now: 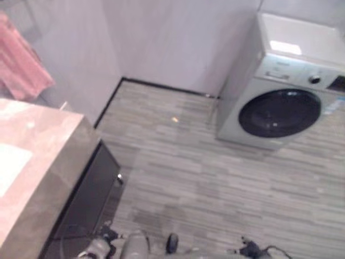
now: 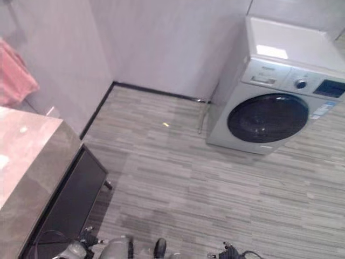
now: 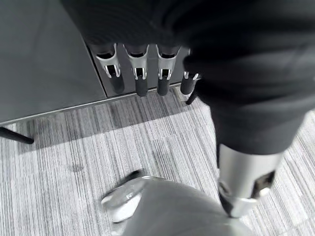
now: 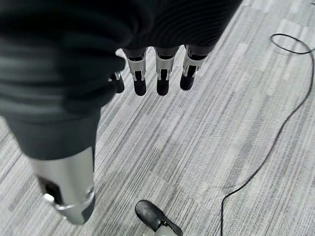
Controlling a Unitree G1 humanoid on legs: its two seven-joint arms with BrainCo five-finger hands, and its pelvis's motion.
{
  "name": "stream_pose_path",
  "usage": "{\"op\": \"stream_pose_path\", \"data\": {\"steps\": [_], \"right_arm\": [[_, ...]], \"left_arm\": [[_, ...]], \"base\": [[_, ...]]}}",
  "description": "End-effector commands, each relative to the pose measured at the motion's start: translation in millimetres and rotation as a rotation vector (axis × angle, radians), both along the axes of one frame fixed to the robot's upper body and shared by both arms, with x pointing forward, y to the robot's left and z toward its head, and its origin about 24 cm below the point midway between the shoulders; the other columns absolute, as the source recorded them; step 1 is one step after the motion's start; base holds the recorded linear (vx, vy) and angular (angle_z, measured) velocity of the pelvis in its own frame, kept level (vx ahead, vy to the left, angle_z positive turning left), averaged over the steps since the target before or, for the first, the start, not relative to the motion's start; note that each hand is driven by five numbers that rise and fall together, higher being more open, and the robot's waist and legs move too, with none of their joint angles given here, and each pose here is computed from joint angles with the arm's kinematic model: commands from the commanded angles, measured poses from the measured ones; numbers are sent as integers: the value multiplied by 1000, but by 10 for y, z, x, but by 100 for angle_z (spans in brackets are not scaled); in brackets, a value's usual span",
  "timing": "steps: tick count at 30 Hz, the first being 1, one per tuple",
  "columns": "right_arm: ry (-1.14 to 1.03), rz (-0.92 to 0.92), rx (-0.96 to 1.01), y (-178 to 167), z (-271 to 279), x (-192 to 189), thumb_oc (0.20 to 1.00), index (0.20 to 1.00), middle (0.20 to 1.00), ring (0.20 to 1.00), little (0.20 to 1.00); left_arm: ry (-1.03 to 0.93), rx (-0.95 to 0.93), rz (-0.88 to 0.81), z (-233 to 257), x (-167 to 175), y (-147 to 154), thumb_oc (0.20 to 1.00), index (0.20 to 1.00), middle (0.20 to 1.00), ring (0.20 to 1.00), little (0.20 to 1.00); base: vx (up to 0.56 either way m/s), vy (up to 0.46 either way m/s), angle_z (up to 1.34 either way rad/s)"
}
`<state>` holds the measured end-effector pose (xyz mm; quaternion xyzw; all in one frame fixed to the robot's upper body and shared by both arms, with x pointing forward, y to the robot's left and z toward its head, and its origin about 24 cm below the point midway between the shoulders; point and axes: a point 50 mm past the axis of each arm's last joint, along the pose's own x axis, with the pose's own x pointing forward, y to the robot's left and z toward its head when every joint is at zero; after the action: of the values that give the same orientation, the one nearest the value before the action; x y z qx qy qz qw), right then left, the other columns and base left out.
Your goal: Put brush and paste in cup on sink, flatten towel.
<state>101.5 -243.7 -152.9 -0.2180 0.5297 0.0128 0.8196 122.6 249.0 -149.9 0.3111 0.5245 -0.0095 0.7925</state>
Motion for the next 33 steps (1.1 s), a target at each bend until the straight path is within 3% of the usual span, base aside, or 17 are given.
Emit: {"op": "stream_pose_path", "data": {"steps": [1,6,12,19,29,33], "right_arm": [[-24,18,3,-8,14,-56,1000,1000,1000,1000,1000],[-51,44,58,168,6,74,1000,1000,1000,1000,1000],[-10,188,112,429,-37,112,1000,1000,1000,1000,1000],[6,139,109,368,-55,15,1000,1000,1000,1000,1000],[108,93,83,264,-123,-241,1000,1000,1000,1000,1000],[138,51,79,209,-138,-348,1000,1000,1000,1000,1000]], "left_arm": [[132,-28,-60,-121,-355,-98,1000,1000,1000,1000,1000],[196,-37,21,-159,-630,-46,1000,1000,1000,1000,1000],[181,-25,20,-123,-543,41,1000,1000,1000,1000,1000],[123,0,63,-61,-423,167,1000,1000,1000,1000,1000],[164,-16,18,-99,-487,90,1000,1000,1000,1000,1000],[168,-33,6,-115,-484,33,1000,1000,1000,1000,1000]], "base": [[419,164,-21],[467,253,-51],[295,248,-7],[212,121,16],[357,-87,-19],[511,-261,75]]}}
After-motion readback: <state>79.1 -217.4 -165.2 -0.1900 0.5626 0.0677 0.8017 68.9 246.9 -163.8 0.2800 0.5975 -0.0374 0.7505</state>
